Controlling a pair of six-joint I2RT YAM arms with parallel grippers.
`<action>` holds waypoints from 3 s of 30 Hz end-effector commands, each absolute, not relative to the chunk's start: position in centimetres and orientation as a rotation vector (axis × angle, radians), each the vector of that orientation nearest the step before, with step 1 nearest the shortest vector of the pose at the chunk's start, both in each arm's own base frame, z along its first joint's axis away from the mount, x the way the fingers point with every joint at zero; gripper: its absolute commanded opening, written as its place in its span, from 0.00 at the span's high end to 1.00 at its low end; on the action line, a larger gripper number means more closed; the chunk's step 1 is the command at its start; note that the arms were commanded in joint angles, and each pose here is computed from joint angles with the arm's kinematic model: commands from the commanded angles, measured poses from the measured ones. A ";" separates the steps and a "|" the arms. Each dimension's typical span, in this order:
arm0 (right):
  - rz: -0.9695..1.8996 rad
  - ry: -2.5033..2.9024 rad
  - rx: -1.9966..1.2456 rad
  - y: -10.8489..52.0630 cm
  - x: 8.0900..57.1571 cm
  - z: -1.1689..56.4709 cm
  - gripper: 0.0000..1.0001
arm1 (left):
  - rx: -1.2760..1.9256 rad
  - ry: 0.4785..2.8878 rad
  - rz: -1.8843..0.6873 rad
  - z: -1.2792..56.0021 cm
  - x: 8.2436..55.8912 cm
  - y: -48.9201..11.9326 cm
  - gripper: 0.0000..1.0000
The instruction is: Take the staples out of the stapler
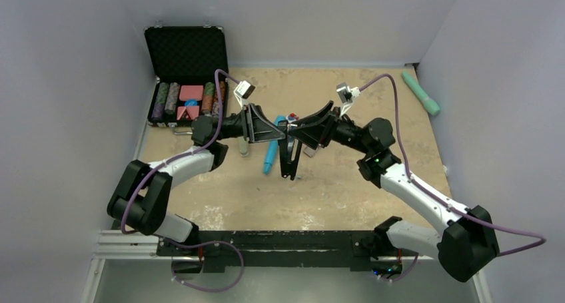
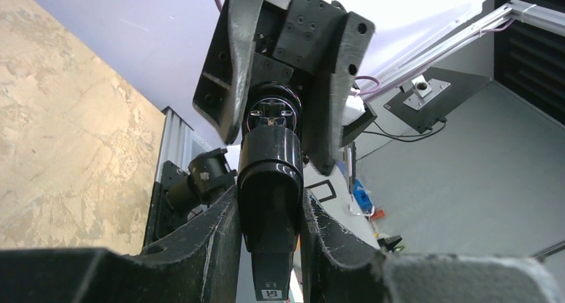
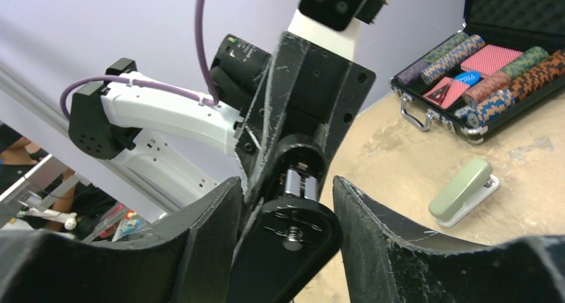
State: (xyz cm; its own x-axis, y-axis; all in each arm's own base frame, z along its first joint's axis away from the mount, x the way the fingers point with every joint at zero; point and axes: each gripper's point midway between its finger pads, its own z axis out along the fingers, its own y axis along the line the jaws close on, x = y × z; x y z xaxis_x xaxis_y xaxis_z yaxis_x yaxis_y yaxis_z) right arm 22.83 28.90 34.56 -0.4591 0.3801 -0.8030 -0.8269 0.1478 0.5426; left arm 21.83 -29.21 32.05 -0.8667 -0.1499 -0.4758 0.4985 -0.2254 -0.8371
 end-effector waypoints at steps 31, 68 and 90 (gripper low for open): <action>1.167 1.896 0.311 20.4 28.4 23.8 1.00 | -0.347 1.506 -2.029 27.8 29.9 -26.7 1.00; 0.424 2.737 1.296 16.5 23.9 0.1 1.00 | -1.517 1.888 -0.838 14.1 23.8 -11.3 1.00; 0.408 2.548 1.132 16.1 26.1 8.0 1.00 | -1.206 1.981 -0.854 16.4 25.7 -13.1 1.00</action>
State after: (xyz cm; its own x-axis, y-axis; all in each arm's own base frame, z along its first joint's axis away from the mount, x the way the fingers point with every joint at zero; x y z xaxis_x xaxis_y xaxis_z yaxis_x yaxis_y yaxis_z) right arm 24.85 15.59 3.95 -0.6456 0.7573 -0.0984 0.7096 0.6425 0.2894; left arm 24.12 -14.12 13.14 -0.4176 -0.9000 -0.1246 -0.5578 0.3622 -0.7468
